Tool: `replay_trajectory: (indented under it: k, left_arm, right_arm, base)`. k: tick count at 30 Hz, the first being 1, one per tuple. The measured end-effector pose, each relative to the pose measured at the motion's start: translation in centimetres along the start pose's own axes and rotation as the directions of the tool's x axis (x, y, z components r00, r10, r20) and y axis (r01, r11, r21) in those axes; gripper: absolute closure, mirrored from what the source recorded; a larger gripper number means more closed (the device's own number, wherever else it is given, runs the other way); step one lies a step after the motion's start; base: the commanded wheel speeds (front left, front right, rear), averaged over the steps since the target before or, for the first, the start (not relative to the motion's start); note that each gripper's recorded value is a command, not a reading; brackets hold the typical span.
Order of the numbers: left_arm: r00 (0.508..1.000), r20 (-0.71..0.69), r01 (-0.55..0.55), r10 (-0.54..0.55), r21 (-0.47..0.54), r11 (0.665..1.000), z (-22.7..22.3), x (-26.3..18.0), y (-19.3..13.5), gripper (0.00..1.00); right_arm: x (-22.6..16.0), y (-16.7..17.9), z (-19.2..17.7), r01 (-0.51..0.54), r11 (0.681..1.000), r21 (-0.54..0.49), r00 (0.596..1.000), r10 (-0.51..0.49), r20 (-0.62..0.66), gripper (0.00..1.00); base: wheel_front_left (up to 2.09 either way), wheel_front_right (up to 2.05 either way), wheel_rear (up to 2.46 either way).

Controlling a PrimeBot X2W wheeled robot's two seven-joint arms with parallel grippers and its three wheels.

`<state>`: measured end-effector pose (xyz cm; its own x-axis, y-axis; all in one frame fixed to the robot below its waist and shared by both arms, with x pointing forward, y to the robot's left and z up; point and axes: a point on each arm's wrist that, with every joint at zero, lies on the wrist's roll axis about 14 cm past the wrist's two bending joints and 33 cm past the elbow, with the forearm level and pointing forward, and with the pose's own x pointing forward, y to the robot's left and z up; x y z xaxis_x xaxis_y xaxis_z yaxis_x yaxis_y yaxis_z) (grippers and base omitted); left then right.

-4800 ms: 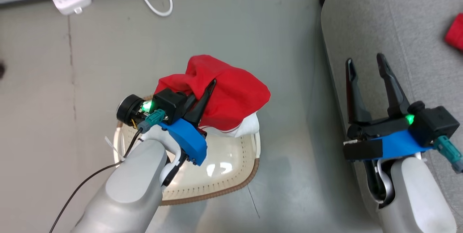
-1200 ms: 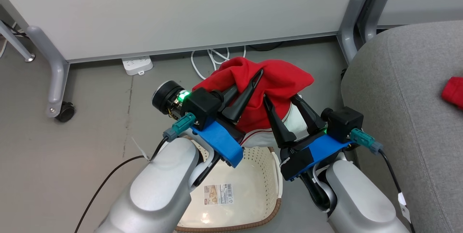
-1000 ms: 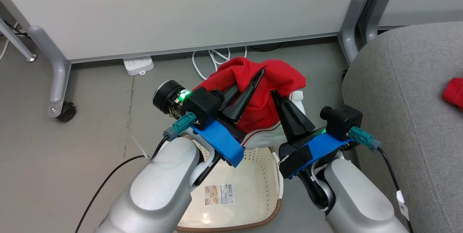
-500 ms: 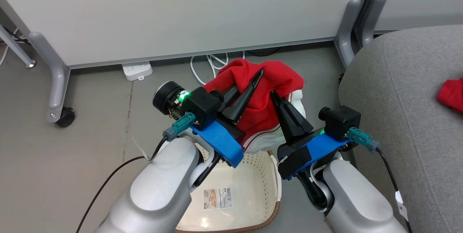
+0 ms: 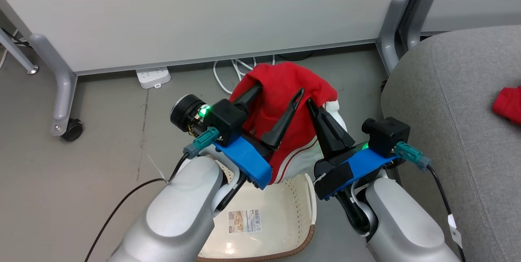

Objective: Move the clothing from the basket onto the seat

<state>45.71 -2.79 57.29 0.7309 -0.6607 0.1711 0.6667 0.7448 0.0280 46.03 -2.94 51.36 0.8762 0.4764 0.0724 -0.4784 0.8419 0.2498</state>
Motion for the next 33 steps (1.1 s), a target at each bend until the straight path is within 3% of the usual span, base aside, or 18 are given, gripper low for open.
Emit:
replay_trajectory:
  k: [19,33]
  left_arm:
    - [1.0,-0.022,-0.002,0.002,-0.01,1.0,-1.4,0.7,0.2,0.0]
    - [0.994,-0.024,0.102,-0.103,-0.038,0.994,-2.9,3.5,-2.7,0.0]
  right_arm:
    - [-0.3,-2.2,0.5,0.052,0.999,-0.008,0.998,-0.052,0.019,1.0]
    - [-2.9,-8.1,3.3,0.209,0.975,-0.072,0.975,-0.202,0.088,1.0]
  base:
    - [0.0,0.0,0.0]
    - [0.0,0.0,0.0]
